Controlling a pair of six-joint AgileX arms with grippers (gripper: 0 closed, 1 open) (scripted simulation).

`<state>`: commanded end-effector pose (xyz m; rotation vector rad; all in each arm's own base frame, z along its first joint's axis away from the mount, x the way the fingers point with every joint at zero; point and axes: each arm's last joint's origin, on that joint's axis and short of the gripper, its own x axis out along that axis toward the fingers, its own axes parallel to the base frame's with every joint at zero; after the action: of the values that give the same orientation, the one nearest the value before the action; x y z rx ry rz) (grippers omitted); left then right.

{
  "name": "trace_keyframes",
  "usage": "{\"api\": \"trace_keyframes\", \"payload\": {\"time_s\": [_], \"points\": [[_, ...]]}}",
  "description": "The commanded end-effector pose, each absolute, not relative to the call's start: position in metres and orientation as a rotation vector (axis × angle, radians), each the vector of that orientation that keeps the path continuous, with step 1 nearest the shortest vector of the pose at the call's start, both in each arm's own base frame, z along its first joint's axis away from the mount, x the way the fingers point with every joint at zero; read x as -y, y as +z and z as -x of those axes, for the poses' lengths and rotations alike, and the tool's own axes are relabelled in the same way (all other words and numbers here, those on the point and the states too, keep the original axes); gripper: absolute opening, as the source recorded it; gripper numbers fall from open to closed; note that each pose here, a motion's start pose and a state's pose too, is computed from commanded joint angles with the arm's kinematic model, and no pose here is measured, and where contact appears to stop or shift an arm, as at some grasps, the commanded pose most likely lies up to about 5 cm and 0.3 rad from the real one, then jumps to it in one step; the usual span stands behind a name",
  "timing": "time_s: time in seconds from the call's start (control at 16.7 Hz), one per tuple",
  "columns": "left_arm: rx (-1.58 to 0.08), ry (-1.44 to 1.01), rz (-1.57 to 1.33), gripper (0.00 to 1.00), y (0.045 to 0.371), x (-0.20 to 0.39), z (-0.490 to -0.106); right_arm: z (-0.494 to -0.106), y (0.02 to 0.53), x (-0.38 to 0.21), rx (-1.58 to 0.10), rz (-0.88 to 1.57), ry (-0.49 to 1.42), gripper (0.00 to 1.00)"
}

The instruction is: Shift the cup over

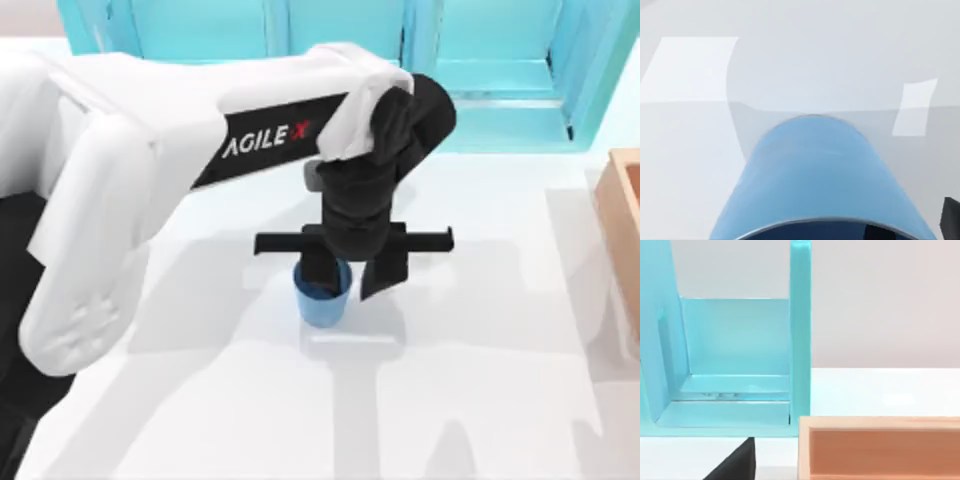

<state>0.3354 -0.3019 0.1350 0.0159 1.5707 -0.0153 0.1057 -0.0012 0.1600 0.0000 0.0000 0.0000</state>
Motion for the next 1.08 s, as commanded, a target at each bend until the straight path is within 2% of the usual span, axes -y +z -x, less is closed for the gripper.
{"api": "trace_keyframes", "payload": {"time_s": [0.06,0.12,0.72,0.9,1.08], "points": [[-1.571,-0.015,-0.016,0.02,0.135,0.302,-0.335,-0.106,0.16,0.001,0.0,0.0,0.0,1.0],[-1.571,-0.015,-0.016,0.0,0.135,0.302,-0.335,-0.106,0.16,0.001,0.0,0.0,0.0,1.0],[-1.57,-0.016,-0.016,0.0,0.138,0.295,-0.338,-0.106,0.16,0.001,0.0,0.0,0.0,1.0],[-1.569,-0.017,-0.015,0.0,0.151,0.254,-0.354,-0.106,0.16,0.001,0.0,0.0,0.0,1.0],[-1.57,-0.014,-0.015,0.0,0.17,0.18,-0.371,-0.106,0.16,0.001,0.0,0.0,0.0,1.0]]}}
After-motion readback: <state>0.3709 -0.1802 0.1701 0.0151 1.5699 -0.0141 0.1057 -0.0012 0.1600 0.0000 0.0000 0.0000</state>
